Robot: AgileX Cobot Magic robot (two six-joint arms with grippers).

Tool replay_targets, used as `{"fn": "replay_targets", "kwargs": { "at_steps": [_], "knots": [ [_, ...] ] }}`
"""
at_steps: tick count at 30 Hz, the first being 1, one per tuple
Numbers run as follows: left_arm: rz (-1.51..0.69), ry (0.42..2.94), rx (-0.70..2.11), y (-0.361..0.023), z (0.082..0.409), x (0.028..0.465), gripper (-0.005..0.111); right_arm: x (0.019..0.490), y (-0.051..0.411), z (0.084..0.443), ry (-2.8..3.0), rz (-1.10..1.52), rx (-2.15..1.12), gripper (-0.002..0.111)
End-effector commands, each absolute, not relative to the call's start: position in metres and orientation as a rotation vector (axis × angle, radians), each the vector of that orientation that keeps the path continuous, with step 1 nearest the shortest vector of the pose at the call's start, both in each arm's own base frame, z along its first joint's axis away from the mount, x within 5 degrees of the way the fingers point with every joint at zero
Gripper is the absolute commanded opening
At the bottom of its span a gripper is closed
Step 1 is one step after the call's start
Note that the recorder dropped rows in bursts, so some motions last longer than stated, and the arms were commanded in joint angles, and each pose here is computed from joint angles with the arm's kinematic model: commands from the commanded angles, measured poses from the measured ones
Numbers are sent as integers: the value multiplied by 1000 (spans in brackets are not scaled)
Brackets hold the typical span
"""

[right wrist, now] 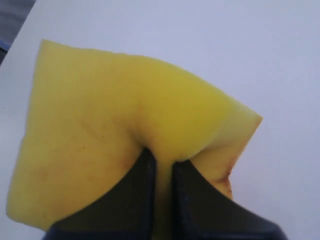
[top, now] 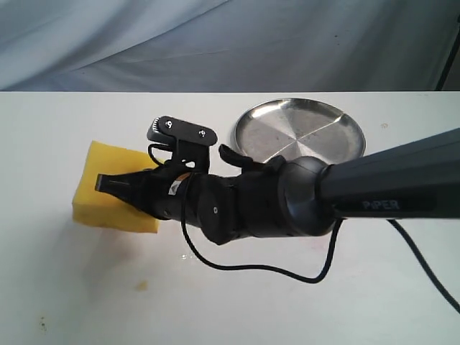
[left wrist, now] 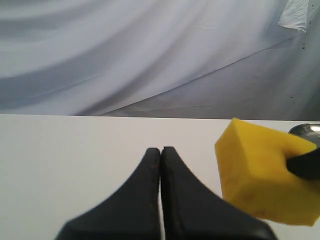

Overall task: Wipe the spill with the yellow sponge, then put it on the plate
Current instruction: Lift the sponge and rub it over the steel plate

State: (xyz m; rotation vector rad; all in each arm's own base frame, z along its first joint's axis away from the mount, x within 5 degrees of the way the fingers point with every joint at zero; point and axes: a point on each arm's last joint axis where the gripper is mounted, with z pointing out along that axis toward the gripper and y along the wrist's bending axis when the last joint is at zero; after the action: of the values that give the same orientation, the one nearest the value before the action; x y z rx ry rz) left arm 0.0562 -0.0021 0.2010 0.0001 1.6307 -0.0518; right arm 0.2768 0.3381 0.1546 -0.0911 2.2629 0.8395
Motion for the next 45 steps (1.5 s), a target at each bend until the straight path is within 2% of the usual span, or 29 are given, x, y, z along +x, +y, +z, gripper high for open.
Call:
{"fn": "replay_targets", "kwargs": {
  "at_steps": [1, 9, 22, 30, 35, 45],
  "knots": [
    [-54, 1629, -1, -2, 200, 56, 1, 290, 321, 189, 2136, 855, -87, 0],
    [-54, 1629, -1, -2, 200, 56, 1, 306, 220, 214, 2035, 730, 133, 0],
    [-54, 1629, -1, -2, 200, 56, 1, 318, 113, 238, 1953, 536, 282, 0],
    [-54, 1629, -1, -2, 200, 56, 1, 327, 82, 236, 1957, 462, 344, 0],
    [-52, 1629, 0, -2, 200, 56, 1, 335, 72, 221, 1987, 442, 412, 0],
    [-54, 1629, -1, -2, 200, 56, 1, 369, 83, 206, 2094, 425, 362, 0]
  ]
}}
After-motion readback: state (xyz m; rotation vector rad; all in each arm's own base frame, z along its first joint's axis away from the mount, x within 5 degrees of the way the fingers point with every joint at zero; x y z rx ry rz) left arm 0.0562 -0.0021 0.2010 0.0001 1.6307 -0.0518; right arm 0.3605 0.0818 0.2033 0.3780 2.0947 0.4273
